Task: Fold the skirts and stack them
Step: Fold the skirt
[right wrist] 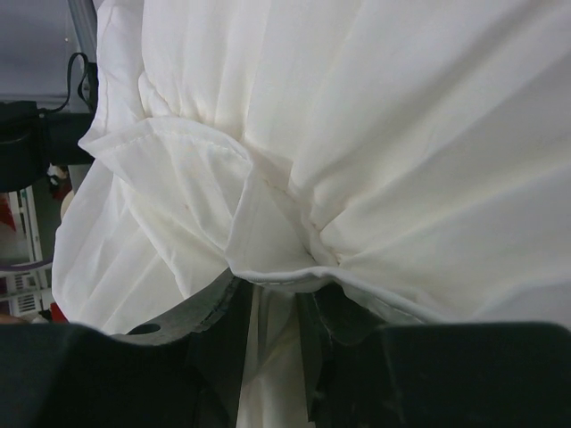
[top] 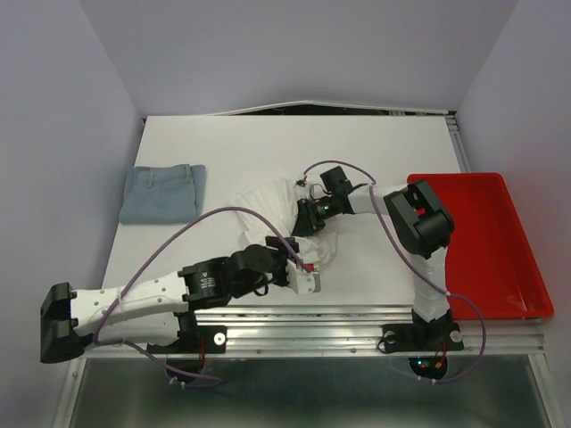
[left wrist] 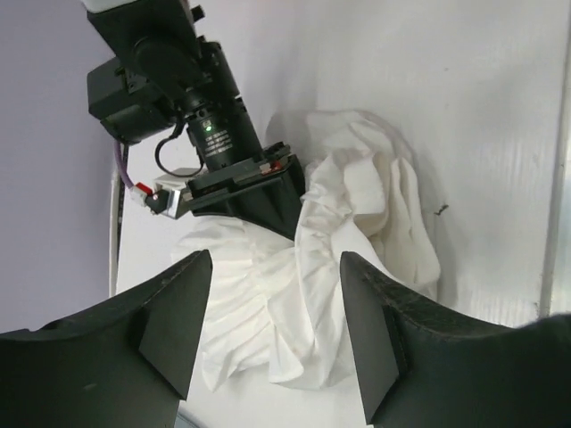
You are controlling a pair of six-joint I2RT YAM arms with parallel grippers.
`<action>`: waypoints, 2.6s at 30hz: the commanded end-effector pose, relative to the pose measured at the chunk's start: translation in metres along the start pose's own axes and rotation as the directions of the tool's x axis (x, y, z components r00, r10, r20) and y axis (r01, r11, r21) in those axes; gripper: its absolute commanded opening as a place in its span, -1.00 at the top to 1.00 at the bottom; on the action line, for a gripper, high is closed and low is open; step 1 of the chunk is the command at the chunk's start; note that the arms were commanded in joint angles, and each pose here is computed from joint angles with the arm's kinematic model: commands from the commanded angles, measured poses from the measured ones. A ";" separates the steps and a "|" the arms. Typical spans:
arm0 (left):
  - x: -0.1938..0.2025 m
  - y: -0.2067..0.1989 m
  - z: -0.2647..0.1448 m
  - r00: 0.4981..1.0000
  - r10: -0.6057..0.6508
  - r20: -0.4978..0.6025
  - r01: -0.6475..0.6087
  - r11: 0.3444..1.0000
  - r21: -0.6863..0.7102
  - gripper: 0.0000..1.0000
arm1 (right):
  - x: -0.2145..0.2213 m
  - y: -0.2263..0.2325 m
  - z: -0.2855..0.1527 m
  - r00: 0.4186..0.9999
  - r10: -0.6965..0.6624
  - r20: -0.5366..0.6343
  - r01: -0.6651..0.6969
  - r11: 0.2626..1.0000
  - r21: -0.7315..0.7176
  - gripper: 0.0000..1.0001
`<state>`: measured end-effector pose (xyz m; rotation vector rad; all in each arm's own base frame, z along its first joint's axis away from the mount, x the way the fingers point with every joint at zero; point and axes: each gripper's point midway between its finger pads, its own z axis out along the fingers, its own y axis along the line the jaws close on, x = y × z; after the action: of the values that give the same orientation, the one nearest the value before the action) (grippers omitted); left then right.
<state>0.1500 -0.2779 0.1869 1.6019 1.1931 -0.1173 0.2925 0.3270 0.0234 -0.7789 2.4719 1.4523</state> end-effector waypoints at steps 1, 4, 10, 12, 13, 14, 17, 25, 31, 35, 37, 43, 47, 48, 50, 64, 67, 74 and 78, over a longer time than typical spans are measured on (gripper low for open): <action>0.029 0.011 0.028 0.989 -0.074 -0.125 0.075 0.997 -0.002 -0.21 | 0.036 -0.037 0.012 0.993 0.080 -0.085 -0.071 0.991 0.111 0.35; 0.048 0.007 0.053 0.981 -0.052 -0.185 0.053 0.999 0.000 -0.06 | 0.035 -0.037 0.012 0.993 0.079 -0.084 -0.069 0.991 0.114 0.35; 0.068 -0.025 0.080 0.978 -0.009 -0.207 0.032 0.994 0.107 0.15 | 0.032 -0.038 0.012 0.994 0.077 -0.078 -0.067 0.990 0.124 0.35; 0.085 -0.054 0.078 0.972 0.036 -0.234 0.009 0.982 0.188 0.25 | 0.033 -0.039 0.013 0.993 0.085 -0.081 -0.075 0.990 0.122 0.35; 0.098 -0.069 0.073 0.964 0.068 -0.256 -0.006 0.971 0.237 0.29 | 0.033 -0.040 0.014 0.993 0.087 -0.082 -0.076 0.990 0.122 0.35; 0.104 -0.075 0.072 0.961 0.082 -0.265 -0.011 0.966 0.258 0.32 | 0.034 -0.041 0.014 0.993 0.088 -0.083 -0.077 0.989 0.124 0.35; 0.106 -0.072 0.067 0.955 0.062 -0.290 0.016 0.965 0.261 0.32 | 0.036 -0.043 0.014 0.992 0.087 -0.090 -0.076 0.989 0.128 0.35; 0.078 -0.038 0.024 0.968 0.032 -0.247 0.030 0.970 0.240 -0.85 | 0.042 -0.055 0.018 0.990 0.096 -0.106 -0.079 0.985 0.155 0.35; 0.083 -0.067 0.016 0.964 0.021 -0.266 0.067 0.946 0.318 -0.97 | 0.048 -0.056 0.021 0.985 0.126 -0.116 -0.108 0.983 0.151 0.35; 0.073 -0.081 0.029 0.964 -0.026 -0.266 0.109 0.948 0.300 -0.97 | 0.048 -0.056 0.021 0.984 0.135 -0.117 -0.117 0.982 0.146 0.35; 0.075 -0.088 0.038 0.958 -0.031 -0.286 0.116 0.951 0.286 -0.97 | 0.049 -0.056 0.022 0.984 0.135 -0.119 -0.117 0.983 0.143 0.35; 0.093 -0.077 0.065 0.922 -0.054 -0.384 0.111 0.986 0.127 -0.97 | 0.054 -0.055 0.020 0.983 0.134 -0.128 -0.116 0.983 0.141 0.36; 0.099 -0.067 0.074 0.911 -0.056 -0.408 0.081 0.996 0.045 -0.88 | 0.059 -0.056 0.020 0.980 0.140 -0.138 -0.120 0.982 0.143 0.37; 0.101 -0.065 0.075 0.911 -0.055 -0.408 0.074 0.997 0.030 -0.81 | 0.060 -0.056 0.020 0.980 0.142 -0.141 -0.122 0.982 0.142 0.37; 0.107 -0.065 0.076 0.904 -0.036 -0.426 0.048 0.999 0.018 -0.61 | 0.064 -0.055 0.020 0.977 0.152 -0.149 -0.132 0.982 0.135 0.41; 0.083 -0.104 0.042 0.904 -0.061 -0.423 0.206 0.929 0.307 1.00 | -0.055 0.008 -0.028 0.997 0.000 0.077 -0.009 0.993 0.117 -0.21; 0.078 -0.109 0.031 0.897 -0.089 -0.432 0.254 0.905 0.341 1.00 | -0.112 0.001 -0.053 0.980 -0.094 0.173 0.062 0.981 0.183 -0.24; 0.046 -0.111 0.013 0.901 -0.145 -0.409 0.338 0.827 0.450 1.00 | -0.137 -0.047 -0.039 0.983 -0.079 0.163 0.038 0.969 0.245 -0.08; 0.013 -0.083 0.007 0.907 -0.227 -0.354 0.384 0.791 0.476 1.00 | -0.115 -0.056 -0.017 0.992 -0.031 0.121 0.009 0.983 0.182 0.00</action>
<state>0.1089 -0.2661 0.0695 1.9856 1.7774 -0.2786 0.4446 0.3206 0.0697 -0.6250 2.3661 1.1609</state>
